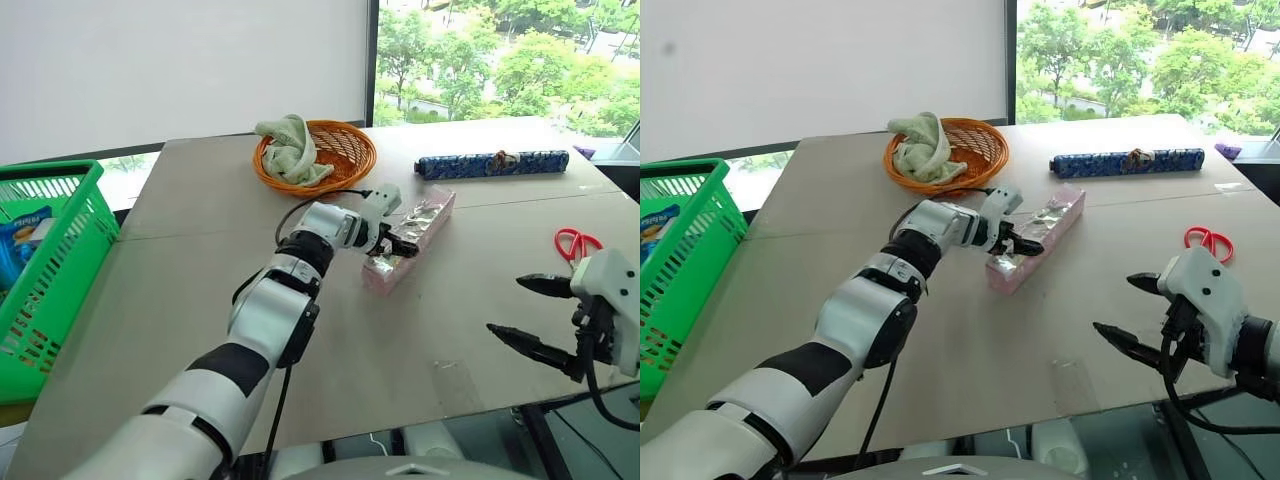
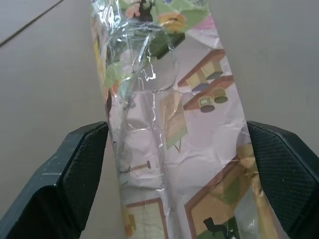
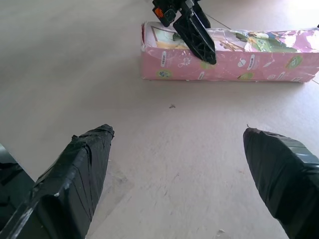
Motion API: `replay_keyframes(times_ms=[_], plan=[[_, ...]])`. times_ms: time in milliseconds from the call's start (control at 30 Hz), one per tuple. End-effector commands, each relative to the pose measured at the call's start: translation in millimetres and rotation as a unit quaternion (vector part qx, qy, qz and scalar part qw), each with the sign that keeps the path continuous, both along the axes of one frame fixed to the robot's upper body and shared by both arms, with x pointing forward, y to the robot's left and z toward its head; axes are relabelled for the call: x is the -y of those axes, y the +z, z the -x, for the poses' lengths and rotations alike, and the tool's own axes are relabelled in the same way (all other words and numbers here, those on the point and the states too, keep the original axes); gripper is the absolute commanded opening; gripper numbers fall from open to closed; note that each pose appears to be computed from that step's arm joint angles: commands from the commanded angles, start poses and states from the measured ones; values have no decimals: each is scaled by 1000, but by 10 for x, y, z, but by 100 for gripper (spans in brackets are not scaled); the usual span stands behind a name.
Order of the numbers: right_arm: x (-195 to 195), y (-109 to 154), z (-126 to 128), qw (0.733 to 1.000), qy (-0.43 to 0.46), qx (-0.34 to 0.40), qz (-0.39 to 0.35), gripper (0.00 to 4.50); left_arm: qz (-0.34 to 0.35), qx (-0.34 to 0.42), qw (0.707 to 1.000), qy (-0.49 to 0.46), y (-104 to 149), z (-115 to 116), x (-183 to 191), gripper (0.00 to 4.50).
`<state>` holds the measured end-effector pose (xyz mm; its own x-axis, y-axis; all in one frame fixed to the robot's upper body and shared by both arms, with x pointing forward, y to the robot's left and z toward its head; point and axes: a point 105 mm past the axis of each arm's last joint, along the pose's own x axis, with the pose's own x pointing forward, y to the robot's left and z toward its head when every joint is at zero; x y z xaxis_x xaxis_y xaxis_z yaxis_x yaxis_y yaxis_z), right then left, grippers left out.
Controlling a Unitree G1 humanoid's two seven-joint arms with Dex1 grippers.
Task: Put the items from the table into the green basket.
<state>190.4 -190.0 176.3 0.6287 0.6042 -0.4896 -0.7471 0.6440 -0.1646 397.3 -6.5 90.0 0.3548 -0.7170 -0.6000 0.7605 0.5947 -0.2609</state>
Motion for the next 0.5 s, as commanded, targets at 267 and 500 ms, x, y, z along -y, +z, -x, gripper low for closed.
replay_keyframes(times_ms=[267, 500], plan=[[-15, 72, -20, 1000, 2, 26, 6, 450, -37, 35, 998, -44, 8, 22, 71, 446], [-14, 64, -19, 1000, 3, 24, 6, 450, -75, 50, 994, -69, -204, 126, 230, 446]])
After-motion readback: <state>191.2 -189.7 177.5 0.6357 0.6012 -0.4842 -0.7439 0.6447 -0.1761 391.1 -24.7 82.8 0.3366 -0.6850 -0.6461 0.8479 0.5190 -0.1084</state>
